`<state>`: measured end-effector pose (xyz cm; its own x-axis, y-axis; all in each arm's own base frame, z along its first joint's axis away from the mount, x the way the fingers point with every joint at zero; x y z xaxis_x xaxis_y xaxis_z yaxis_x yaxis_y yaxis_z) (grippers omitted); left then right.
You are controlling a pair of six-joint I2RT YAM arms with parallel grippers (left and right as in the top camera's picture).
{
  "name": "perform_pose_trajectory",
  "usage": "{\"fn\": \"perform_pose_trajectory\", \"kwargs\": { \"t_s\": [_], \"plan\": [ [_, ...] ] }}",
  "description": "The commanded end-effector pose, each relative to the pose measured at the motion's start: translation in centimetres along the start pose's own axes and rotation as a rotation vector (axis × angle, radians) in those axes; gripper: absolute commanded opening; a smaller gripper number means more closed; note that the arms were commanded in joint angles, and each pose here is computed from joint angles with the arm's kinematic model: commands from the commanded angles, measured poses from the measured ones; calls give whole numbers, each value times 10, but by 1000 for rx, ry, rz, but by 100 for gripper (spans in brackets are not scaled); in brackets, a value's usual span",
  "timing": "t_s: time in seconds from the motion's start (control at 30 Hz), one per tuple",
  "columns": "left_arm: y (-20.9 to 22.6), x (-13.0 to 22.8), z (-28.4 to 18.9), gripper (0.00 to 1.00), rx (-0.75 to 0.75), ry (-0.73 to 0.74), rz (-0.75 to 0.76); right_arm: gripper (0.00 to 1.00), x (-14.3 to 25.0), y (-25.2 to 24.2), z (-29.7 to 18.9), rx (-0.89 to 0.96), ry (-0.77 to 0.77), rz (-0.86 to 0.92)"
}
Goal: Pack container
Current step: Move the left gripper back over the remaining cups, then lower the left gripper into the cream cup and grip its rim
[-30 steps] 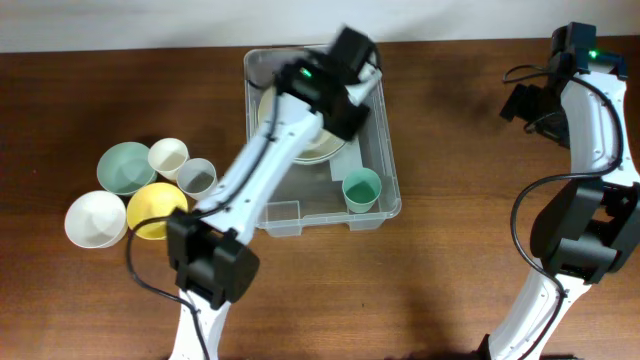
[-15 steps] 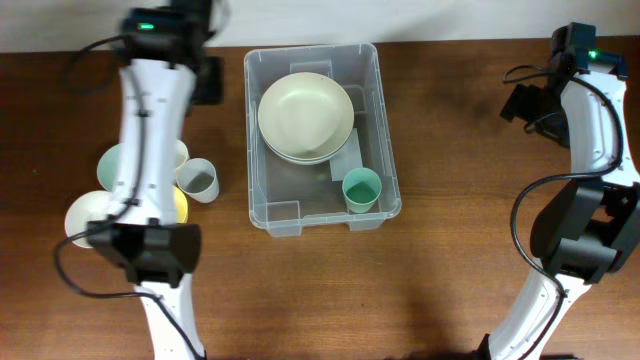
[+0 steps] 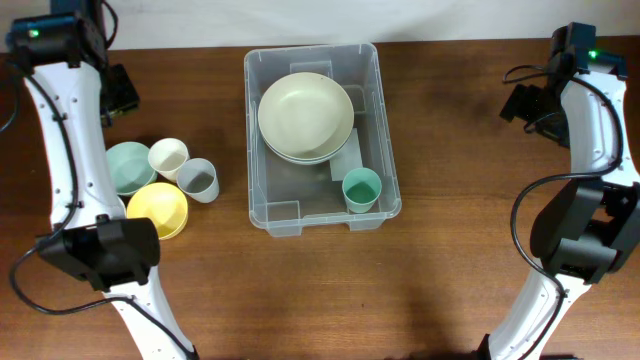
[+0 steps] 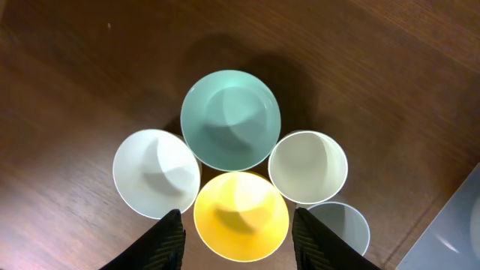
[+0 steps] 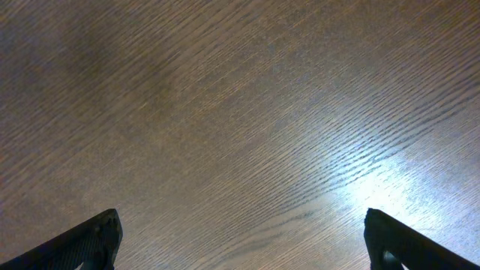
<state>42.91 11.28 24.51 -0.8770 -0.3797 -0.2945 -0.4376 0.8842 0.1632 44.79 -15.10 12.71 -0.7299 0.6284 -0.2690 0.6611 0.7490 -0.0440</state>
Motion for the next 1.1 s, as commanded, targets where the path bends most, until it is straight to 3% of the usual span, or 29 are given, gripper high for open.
{"fn": "perform_pose_trajectory", "kwargs": {
  "t_s": [0.0, 0.3, 0.57, 1.07],
  "plan": [
    [-8, 1, 26, 48, 25, 67, 38, 99, -2, -2, 0, 4, -5, 10],
    [-20, -1, 76, 48, 16, 141, 92, 99, -2, -2, 0, 4, -5, 10],
    [-41, -10, 84, 48, 135, 103, 239, 99, -2, -2, 0, 4, -5, 10],
    [-32, -2, 122, 48, 122, 191, 260, 99, -2, -2, 0, 4, -5, 10]
  ]
}}
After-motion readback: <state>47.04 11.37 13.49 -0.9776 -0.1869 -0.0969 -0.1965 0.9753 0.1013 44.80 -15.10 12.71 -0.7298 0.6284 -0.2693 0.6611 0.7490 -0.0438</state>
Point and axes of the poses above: each gripper's point midway between its finger pads, its own z axis out along the fingers, its own y axis along the line the jaws close on, x = y × z, the point moved 1 cm from there along -z, back along the fingers, and after that the axes turned 5 degrees about z, right-handed, at the moved point
